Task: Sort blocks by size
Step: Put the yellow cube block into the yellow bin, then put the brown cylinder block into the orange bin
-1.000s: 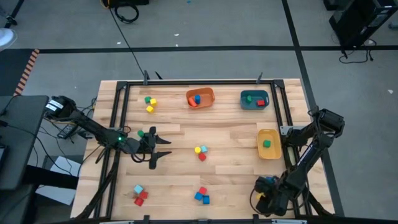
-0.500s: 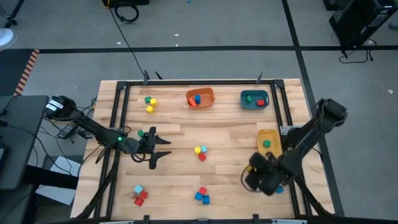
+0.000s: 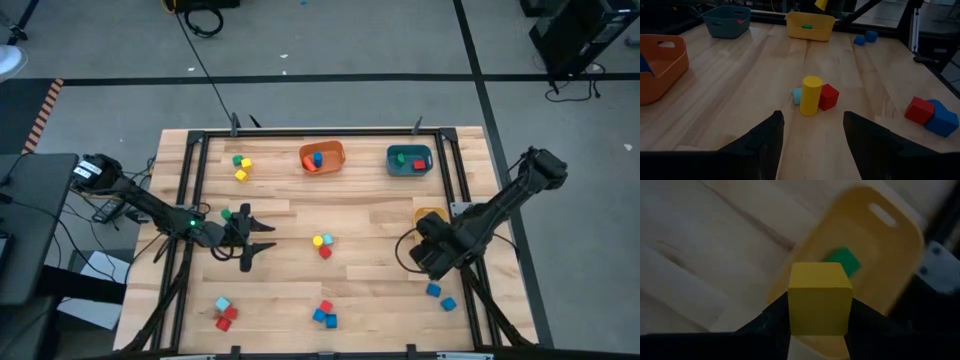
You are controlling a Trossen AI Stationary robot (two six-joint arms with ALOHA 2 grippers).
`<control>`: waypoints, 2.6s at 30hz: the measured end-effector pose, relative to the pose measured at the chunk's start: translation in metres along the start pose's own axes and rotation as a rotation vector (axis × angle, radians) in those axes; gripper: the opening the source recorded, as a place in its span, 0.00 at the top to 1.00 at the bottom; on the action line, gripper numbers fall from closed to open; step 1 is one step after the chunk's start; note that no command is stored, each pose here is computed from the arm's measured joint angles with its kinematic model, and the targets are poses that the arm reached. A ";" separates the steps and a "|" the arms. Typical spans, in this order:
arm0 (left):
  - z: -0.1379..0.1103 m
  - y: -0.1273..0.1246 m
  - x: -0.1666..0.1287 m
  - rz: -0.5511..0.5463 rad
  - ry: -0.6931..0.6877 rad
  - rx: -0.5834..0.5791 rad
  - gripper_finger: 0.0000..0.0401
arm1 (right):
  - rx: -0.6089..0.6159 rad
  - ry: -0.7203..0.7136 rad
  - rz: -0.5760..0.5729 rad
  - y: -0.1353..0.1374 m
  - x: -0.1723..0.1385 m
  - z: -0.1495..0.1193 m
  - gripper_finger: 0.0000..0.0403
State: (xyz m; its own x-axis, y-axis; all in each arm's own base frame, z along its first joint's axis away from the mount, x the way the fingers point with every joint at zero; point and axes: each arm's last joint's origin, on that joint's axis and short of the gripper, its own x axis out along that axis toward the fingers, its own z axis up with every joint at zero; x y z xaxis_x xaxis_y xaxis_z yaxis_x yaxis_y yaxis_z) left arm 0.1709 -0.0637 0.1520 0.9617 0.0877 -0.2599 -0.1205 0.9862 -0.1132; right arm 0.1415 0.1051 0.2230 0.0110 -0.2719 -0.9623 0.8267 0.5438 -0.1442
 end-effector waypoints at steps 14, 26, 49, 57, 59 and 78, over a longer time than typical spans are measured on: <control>0.001 0.000 0.000 0.016 -0.008 -0.002 0.47 | 0.039 0.125 -0.061 -0.008 0.042 -0.010 0.60; 0.000 0.000 0.000 0.017 -0.007 -0.001 0.47 | 0.021 0.096 -0.068 -0.009 0.041 -0.009 0.55; 0.001 0.002 0.000 0.076 -0.021 0.030 0.47 | 0.083 -0.567 0.393 0.047 -0.010 0.006 0.78; 0.006 0.001 0.001 0.180 -0.046 0.033 0.47 | -0.076 -0.613 0.380 0.079 0.005 0.006 0.91; 0.014 -0.004 0.003 0.187 -0.033 0.068 0.47 | -0.088 -0.607 0.364 0.082 0.010 0.005 0.93; 0.101 -0.059 -0.015 0.464 0.550 -0.282 0.50 | -0.183 -0.544 0.347 0.082 0.012 0.002 0.92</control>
State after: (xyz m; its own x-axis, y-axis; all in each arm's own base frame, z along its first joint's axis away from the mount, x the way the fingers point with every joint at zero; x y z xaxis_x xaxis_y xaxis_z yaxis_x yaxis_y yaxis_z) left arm 0.1887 -0.1092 0.2594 0.5454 0.3285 -0.7711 -0.6108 0.7858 -0.0972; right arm 0.2109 0.1451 0.1995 0.5809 -0.3919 -0.7134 0.6156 0.7850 0.0700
